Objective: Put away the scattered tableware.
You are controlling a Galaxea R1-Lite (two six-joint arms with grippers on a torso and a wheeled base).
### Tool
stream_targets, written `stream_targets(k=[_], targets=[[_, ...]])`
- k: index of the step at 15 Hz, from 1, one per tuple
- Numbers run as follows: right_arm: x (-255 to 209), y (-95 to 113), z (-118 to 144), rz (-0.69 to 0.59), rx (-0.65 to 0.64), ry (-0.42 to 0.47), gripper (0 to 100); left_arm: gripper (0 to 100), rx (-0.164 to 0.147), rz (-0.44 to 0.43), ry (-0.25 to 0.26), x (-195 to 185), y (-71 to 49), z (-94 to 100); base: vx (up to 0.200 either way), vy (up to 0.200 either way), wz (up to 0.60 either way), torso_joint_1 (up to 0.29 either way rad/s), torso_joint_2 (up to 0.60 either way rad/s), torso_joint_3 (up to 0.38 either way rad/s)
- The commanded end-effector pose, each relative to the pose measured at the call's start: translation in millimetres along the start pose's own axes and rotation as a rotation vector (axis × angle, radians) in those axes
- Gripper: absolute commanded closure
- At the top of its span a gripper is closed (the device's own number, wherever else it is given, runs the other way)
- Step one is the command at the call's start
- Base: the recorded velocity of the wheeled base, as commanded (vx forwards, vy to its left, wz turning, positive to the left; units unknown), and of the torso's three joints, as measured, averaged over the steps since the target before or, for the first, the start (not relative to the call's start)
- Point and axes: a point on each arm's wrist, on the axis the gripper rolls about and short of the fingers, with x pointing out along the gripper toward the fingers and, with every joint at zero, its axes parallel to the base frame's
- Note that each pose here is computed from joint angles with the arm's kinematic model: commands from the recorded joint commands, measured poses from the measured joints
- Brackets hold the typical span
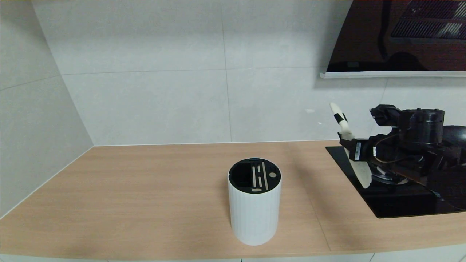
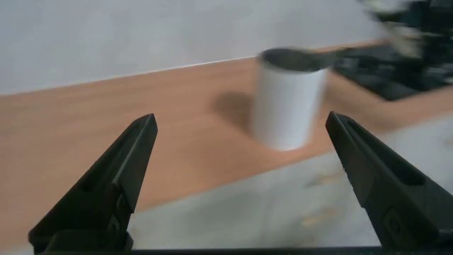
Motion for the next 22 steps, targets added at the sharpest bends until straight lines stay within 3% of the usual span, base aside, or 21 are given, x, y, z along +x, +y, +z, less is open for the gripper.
stream_targets(k=[1,2,3,4,5,7,8,12,14,18,22], targets=[[-20,39,31,0.121,-0.016,-0.073,100,0,-0.086,-0.165,0.161,88,29.7,86.3,0.000,0.000,0.00,0.000,0.00,0.000],[-23,50,33,0.151,-0.023,-0.075,100,0,-0.098,-0.201,0.189,107,34.2,92.4,0.000,0.000,0.00,0.000,0.00,0.000],[-29,64,39,0.192,-0.028,-0.097,100,0,-0.138,-0.252,0.234,141,40.3,95.2,0.000,0.000,0.00,0.000,0.00,0.000],[-35,74,43,0.226,-0.031,-0.112,100,0,-0.181,-0.293,0.254,165,40.1,92.5,0.000,0.000,0.00,0.000,0.00,0.000],[-43,82,44,0.259,-0.032,-0.121,100,0,-0.234,-0.360,0.265,182,30.7,90.4,0.000,0.000,0.00,0.000,0.00,0.000],[-62,98,40,0.315,-0.047,-0.101,100,0,-0.437,-0.487,0.267,202,4.4,92.2,0.000,0.000,0.00,0.000,0.00,0.000],[-68,105,38,0.325,-0.058,-0.079,100,0,-0.511,-0.515,0.263,213,0.0,91.0,0.000,0.000,0.00,0.000,0.00,0.000],[-72,125,28,0.383,-0.070,-0.041,100,0,-0.730,-0.466,0.290,278,-7.5,60.9,0.000,0.000,0.00,0.000,0.00,0.000],[-76,132,26,0.409,-0.056,-0.033,100,0,-0.765,-0.423,0.249,302,-16.3,46.9,0.000,0.000,0.00,0.000,0.00,0.000],[-85,141,20,0.450,-0.068,-0.020,100,0,-0.760,-0.381,0.186,327,-50.0,26.0,0.000,0.000,0.00,0.000,0.00,0.000],[-86,146,14,0.468,-0.079,-0.003,100,0,-0.758,-0.404,0.179,324,-54.0,23.8,0.000,0.000,0.00,0.000,0.00,0.000]])
